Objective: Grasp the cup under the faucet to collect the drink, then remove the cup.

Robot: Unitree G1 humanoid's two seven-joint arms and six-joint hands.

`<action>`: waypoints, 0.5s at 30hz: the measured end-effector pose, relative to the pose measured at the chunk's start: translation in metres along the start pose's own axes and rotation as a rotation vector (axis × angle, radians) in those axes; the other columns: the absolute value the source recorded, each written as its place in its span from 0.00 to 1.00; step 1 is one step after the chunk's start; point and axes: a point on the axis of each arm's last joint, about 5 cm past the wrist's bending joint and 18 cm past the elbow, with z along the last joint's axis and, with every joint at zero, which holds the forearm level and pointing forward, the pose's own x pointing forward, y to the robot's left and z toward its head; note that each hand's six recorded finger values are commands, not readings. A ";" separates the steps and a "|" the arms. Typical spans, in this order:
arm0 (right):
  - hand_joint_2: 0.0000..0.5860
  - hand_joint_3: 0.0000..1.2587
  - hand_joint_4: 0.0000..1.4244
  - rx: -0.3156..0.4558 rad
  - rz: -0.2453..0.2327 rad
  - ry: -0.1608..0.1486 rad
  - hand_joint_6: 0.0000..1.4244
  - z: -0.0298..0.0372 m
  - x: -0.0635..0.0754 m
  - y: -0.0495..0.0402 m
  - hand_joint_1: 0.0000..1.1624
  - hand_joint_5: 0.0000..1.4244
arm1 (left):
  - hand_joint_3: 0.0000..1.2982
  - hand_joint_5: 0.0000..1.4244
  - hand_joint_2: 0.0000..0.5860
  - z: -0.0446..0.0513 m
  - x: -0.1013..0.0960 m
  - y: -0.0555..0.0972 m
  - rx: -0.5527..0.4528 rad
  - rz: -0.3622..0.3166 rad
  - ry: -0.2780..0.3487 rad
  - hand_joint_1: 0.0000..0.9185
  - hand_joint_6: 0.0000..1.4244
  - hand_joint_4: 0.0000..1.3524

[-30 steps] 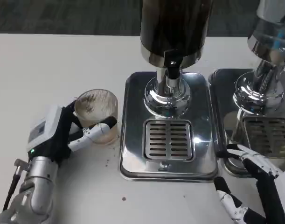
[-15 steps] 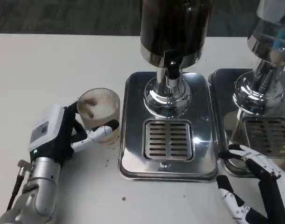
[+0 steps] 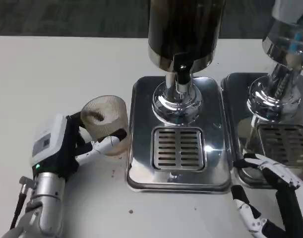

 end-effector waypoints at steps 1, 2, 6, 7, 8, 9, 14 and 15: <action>0.70 0.35 0.21 0.000 0.000 0.001 0.26 -0.0001 0.000 0.0000 0.37 0.20 | 0.50 0.75 0.21 0.0000 0.000 0.000 -0.002 0.003 0.000 0.28 0.90 0.58; 0.70 0.35 0.21 0.000 -0.001 0.001 0.26 -0.0001 0.000 -0.0001 0.37 0.20 | 0.50 0.75 0.21 -0.0004 -0.001 0.000 -0.003 0.005 0.001 0.28 0.90 0.58; 0.70 0.35 0.21 0.001 -0.002 0.002 0.26 -0.0001 0.000 0.0001 0.37 0.20 | 0.50 0.76 0.22 -0.0013 -0.002 -0.001 -0.002 0.019 0.000 0.28 0.91 0.58; 0.70 0.35 0.21 0.002 -0.002 0.002 0.26 -0.0001 0.000 0.0002 0.37 0.20 | 0.50 0.76 0.22 -0.0018 -0.003 0.000 -0.002 0.027 -0.003 0.28 0.91 0.58; 0.70 0.35 0.21 0.002 -0.002 0.002 0.26 -0.0001 0.000 0.0003 0.37 0.20 | 0.50 0.76 0.22 -0.0020 -0.003 0.000 -0.002 0.029 -0.004 0.28 0.91 0.58; 0.70 0.35 0.21 0.003 -0.002 0.002 0.26 -0.0001 0.000 0.0004 0.37 0.20 | 0.50 0.76 0.22 -0.0024 -0.003 0.000 -0.002 0.032 -0.005 0.28 0.91 0.58; 0.70 0.34 0.21 0.008 0.000 0.004 0.26 -0.0018 0.001 0.0015 0.37 0.20 | 0.50 0.76 0.22 -0.0093 -0.011 0.002 0.032 0.052 -0.029 0.27 0.91 0.58; 0.70 0.34 0.21 0.011 0.001 0.004 0.26 -0.0020 0.001 0.0017 0.37 0.20 | 0.50 0.76 0.22 -0.0115 -0.013 0.003 0.047 0.053 -0.039 0.27 0.91 0.58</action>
